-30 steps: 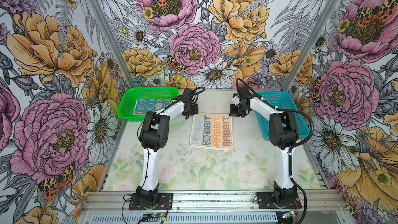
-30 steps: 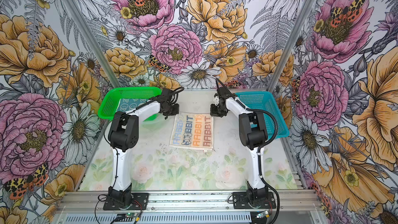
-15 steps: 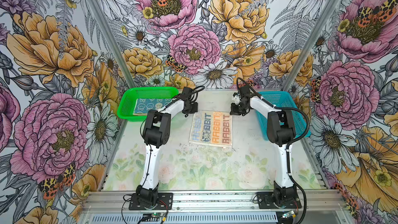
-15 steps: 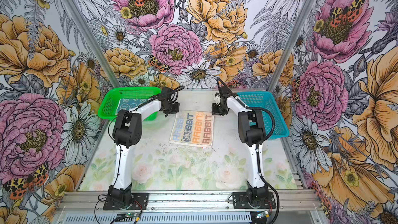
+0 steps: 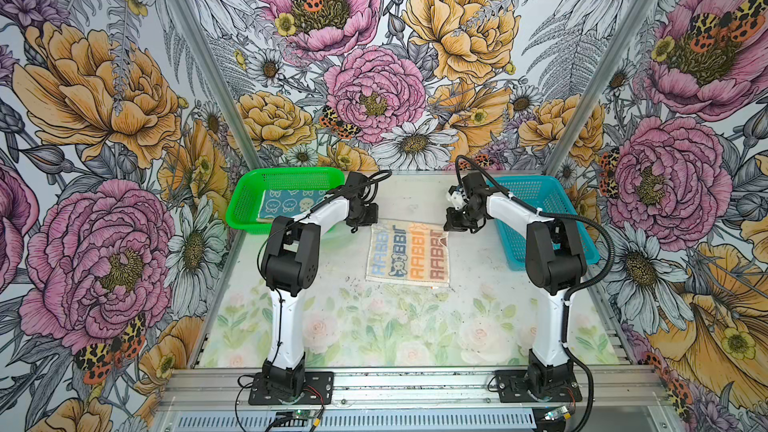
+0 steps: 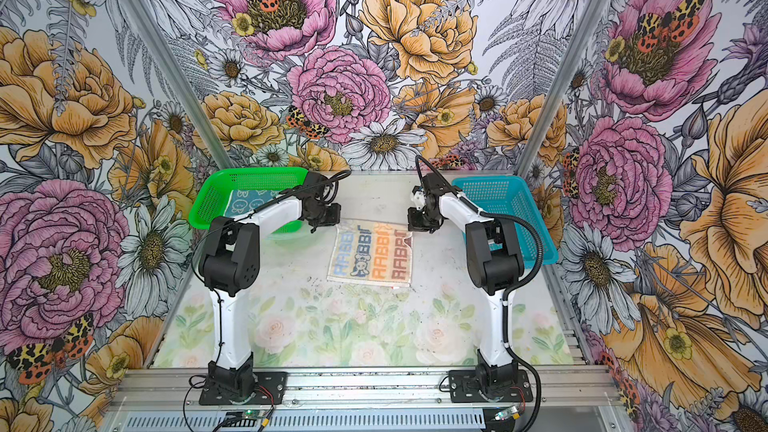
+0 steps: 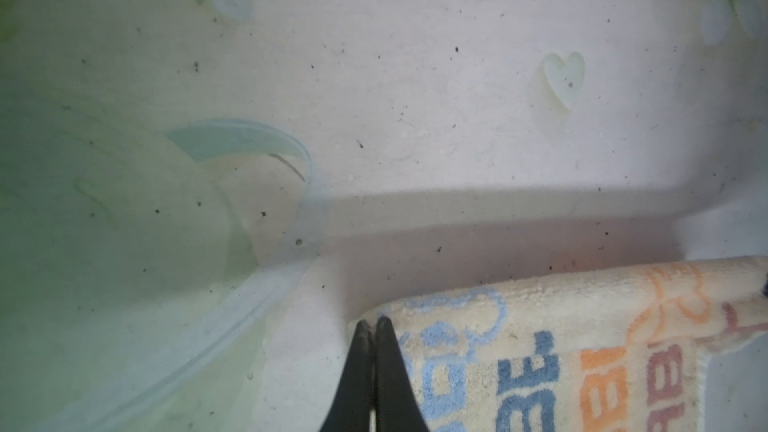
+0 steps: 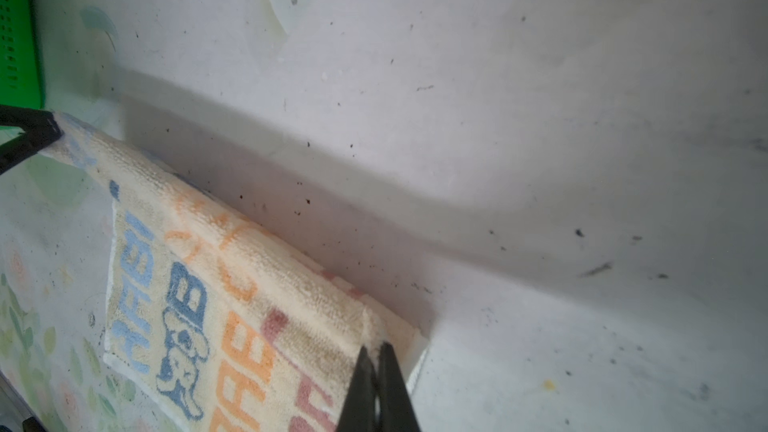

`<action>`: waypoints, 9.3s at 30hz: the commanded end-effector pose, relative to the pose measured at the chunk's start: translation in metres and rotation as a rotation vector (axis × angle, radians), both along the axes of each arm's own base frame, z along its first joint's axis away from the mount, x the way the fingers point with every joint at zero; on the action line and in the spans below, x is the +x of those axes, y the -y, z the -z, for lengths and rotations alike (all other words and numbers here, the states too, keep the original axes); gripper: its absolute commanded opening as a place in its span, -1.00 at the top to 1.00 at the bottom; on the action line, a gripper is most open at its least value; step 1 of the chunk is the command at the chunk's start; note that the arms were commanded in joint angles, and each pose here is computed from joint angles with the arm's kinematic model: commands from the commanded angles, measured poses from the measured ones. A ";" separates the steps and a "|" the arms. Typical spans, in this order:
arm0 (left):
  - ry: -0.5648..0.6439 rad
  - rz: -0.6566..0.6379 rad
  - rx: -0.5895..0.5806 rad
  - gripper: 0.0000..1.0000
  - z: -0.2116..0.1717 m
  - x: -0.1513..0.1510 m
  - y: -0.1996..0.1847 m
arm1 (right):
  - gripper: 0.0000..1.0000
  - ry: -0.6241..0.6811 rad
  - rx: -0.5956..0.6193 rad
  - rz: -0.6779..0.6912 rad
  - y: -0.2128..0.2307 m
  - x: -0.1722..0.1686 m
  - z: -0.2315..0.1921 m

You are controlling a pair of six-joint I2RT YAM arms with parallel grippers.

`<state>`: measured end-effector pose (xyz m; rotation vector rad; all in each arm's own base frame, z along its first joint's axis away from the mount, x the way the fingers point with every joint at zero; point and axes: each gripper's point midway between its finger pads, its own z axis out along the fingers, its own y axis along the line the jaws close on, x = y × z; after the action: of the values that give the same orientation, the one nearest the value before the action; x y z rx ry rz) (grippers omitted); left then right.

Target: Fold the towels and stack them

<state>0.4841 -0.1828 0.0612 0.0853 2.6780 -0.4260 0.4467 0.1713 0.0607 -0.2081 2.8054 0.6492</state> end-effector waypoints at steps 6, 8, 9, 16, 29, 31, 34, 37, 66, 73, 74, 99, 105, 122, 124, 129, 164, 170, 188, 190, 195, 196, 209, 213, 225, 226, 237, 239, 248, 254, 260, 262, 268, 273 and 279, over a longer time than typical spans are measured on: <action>0.020 -0.044 0.035 1.00 -0.015 -0.014 -0.020 | 1.00 0.051 -0.025 0.001 0.006 -0.019 -0.022; 0.019 -0.047 0.040 1.00 -0.016 -0.020 -0.021 | 1.00 0.056 -0.027 0.003 0.007 -0.024 -0.024; 0.016 -0.050 0.041 1.00 -0.016 -0.023 -0.021 | 1.00 0.057 -0.029 0.005 0.007 -0.026 -0.026; -0.004 -0.063 0.032 1.00 -0.020 -0.048 -0.023 | 1.00 0.045 -0.050 -0.005 0.008 -0.053 -0.025; -0.050 -0.094 0.003 1.00 -0.021 -0.096 -0.026 | 1.00 0.009 -0.081 0.021 0.018 -0.092 -0.007; -0.058 -0.094 0.005 1.00 -0.018 -0.100 -0.025 | 1.00 0.008 -0.086 0.020 0.016 -0.097 -0.005; -0.074 -0.102 0.003 1.00 -0.015 -0.107 -0.026 | 1.00 0.004 -0.092 0.026 0.018 -0.103 -0.002; -0.077 -0.103 0.002 1.00 -0.015 -0.113 -0.026 | 1.00 0.006 -0.090 0.027 0.017 -0.108 -0.004; -0.092 -0.132 0.015 1.00 -0.012 -0.139 -0.033 | 1.00 -0.001 -0.108 0.007 0.004 -0.149 0.010; -0.130 -0.130 0.023 1.00 0.009 -0.146 -0.030 | 1.00 -0.040 -0.132 -0.002 0.001 -0.159 0.032; -0.132 -0.127 0.024 1.00 0.011 -0.147 -0.029 | 1.00 -0.038 -0.134 -0.002 0.002 -0.159 0.033; -0.120 -0.072 -0.027 0.62 0.001 -0.147 -0.006 | 0.56 -0.013 -0.106 -0.014 -0.008 -0.155 0.022; -0.043 -0.064 -0.131 -0.28 -0.046 -0.141 0.008 | -0.13 0.075 -0.031 0.008 -0.017 -0.149 -0.020; -0.166 -0.078 -0.394 -0.98 -0.032 -0.174 0.060 | -0.83 -0.027 0.202 -0.010 -0.085 -0.178 -0.012; -0.187 -0.080 -0.380 -0.98 -0.019 -0.180 0.058 | -0.84 -0.049 0.181 -0.011 -0.082 -0.181 0.001; -0.208 -0.095 -0.327 -0.98 0.007 -0.184 0.046 | -0.87 -0.068 0.128 0.005 -0.068 -0.177 0.023; -0.161 -0.084 -0.390 -0.98 0.004 -0.128 0.058 | -0.89 -0.035 0.164 0.064 -0.048 -0.081 0.022; -0.180 -0.092 -0.389 -0.98 0.013 -0.128 0.051 | -0.88 -0.061 0.147 0.066 -0.039 -0.073 0.041; -0.136 -0.073 -0.496 -0.98 -0.029 -0.175 0.067 | -0.99 -0.001 0.373 -0.012 -0.072 -0.141 -0.038; -0.147 -0.078 -0.497 -0.98 -0.022 -0.179 0.065 | -0.99 -0.024 0.369 -0.025 -0.078 -0.151 -0.027; -0.167 -0.091 -0.476 -0.98 -0.004 -0.187 0.059 | -0.99 -0.072 0.342 -0.024 -0.074 -0.165 -0.002; -0.172 -0.093 -0.473 -0.98 0.000 -0.188 0.058 | -0.99 -0.080 0.333 -0.020 -0.072 -0.166 0.004; -0.195 -0.087 -0.430 -0.98 0.012 -0.193 0.048 | -0.99 -0.096 0.286 0.052 -0.026 -0.164 0.024; -0.125 -0.047 -0.356 -0.98 -0.026 -0.172 0.043 | -0.99 -0.014 0.312 0.046 -0.029 -0.151 -0.014; -0.237 0.006 -0.094 -0.98 -0.010 -0.149 0.017 | -0.99 0.042 0.158 0.102 -0.008 -0.124 -0.023; -0.251 0.009 -0.085 -0.98 -0.006 -0.149 0.017 | -0.99 0.040 0.151 0.104 -0.007 -0.124 -0.021; -0.309 0.047 0.024 -0.98 0.027 -0.153 0.027 | -0.99 -0.046 0.109 0.096 -0.006 -0.134 0.014; -0.321 0.048 0.039 -0.97 0.034 -0.155 0.027 | -0.99 -0.054 0.104 0.092 -0.007 -0.136 0.018; -0.320 0.053 0.097 -0.48 0.046 -0.155 0.026 | -0.98 -0.085 0.099 0.062 -0.021 -0.139 0.032; -0.316 0.062 0.117 0.13 0.050 -0.154 0.025 | -0.99 -0.092 0.113 0.053 -0.034 -0.138 0.038; -0.301 0.063 0.123 0.63 0.047 -0.151 0.025 | -0.99 -0.101 0.123 0.033 -0.047 -0.138 0.044; -0.294 0.062 0.119 0.77 0.044 -0.149 0.026 | -0.99 -0.108 0.125 0.029 -0.050 -0.140 0.047; -0.277 0.058 0.115 1.00 0.037 -0.143 0.026 | -0.99 -0.104 0.132 0.020 -0.055 -0.140 0.046; -0.268 0.057 0.156 1.00 0.031 -0.137 0.017 | -0.99 -0.090 0.135 0.010 -0.056 -0.140 0.042; -0.237 0.060 0.230 1.00 0.014 -0.128 0.005 | -0.99 -0.075 0.129 0.006 -0.054 -0.138 0.040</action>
<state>0.3471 -0.2016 0.0381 0.1628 2.9762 -0.2588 0.3288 0.2315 0.0446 -0.1645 2.7116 0.8883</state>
